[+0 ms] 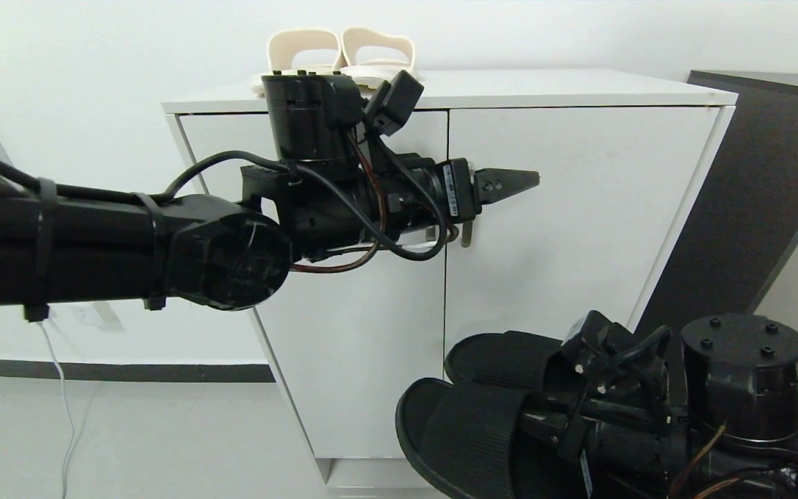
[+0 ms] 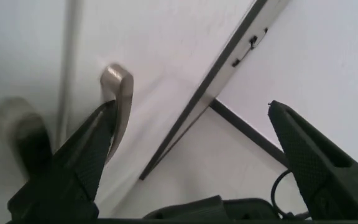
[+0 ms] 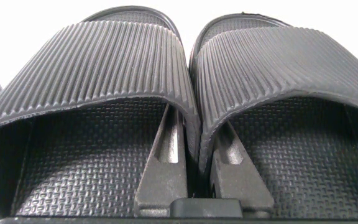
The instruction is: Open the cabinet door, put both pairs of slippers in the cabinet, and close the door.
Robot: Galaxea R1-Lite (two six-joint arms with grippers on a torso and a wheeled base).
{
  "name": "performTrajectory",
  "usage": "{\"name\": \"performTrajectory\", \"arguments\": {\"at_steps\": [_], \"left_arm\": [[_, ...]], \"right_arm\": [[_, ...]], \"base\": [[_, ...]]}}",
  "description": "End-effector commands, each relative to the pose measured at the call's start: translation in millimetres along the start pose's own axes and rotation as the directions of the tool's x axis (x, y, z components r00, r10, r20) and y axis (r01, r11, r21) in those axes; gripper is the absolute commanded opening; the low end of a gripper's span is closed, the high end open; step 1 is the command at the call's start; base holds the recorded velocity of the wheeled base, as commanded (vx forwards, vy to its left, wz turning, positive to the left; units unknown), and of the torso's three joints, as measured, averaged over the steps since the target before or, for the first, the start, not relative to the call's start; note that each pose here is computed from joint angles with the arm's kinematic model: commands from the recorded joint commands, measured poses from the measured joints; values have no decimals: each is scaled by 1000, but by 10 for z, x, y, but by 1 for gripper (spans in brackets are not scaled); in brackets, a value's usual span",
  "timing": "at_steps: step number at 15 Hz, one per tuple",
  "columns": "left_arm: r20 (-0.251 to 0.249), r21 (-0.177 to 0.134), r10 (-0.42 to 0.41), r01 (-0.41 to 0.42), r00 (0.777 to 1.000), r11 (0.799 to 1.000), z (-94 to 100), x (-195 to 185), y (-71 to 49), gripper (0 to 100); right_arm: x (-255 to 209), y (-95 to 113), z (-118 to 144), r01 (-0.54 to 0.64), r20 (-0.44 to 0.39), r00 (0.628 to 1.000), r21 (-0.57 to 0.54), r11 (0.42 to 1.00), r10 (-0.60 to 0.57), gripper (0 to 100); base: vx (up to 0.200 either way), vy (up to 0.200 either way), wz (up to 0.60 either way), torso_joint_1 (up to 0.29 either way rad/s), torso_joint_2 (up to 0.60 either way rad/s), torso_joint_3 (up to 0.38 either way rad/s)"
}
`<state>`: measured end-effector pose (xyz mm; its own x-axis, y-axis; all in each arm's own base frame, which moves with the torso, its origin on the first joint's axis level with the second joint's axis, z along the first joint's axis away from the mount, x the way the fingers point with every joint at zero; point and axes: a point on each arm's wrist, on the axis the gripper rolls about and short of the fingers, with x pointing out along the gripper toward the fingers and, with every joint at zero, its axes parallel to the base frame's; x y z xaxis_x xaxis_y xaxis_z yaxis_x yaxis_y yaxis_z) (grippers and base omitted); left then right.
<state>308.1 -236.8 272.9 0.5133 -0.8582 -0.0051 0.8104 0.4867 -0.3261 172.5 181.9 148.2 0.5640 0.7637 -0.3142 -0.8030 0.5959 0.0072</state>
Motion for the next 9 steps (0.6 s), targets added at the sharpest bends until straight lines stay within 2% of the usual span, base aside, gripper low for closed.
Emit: {"name": "performTrajectory", "arguments": {"at_steps": [1, 4, 7, 9], "left_arm": [[-21, -10, 0, 0, 1000, 1000, -78, 62, 24, 0], [-13, -8, -1, 1, 1000, 1000, -45, 25, 4, 0], [-27, -14, 2, -2, 1000, 1000, -71, -84, -42, 0], [-42, -18, -6, 5, 999, 1000, -109, -169, -106, 0]], "right_arm": [[4, 0, -3, 0, -1, 1000, 0, 1000, 0, 0], [1, 1, 0, 0, 0, 1000, -1, 1000, 0, 0], [-1, 13, 3, -9, 2, 1000, -1, 1000, 9, 0], [-44, 61, 2, -74, 8, 997, -4, 997, 74, 0]], "base": [[0, 0, 0, 0, 0, 0], [0, 0, 0, 0, 0, 0], [0, 0, 0, 0, 0, 0], [0, 0, 0, 0, 0, 0]]}}
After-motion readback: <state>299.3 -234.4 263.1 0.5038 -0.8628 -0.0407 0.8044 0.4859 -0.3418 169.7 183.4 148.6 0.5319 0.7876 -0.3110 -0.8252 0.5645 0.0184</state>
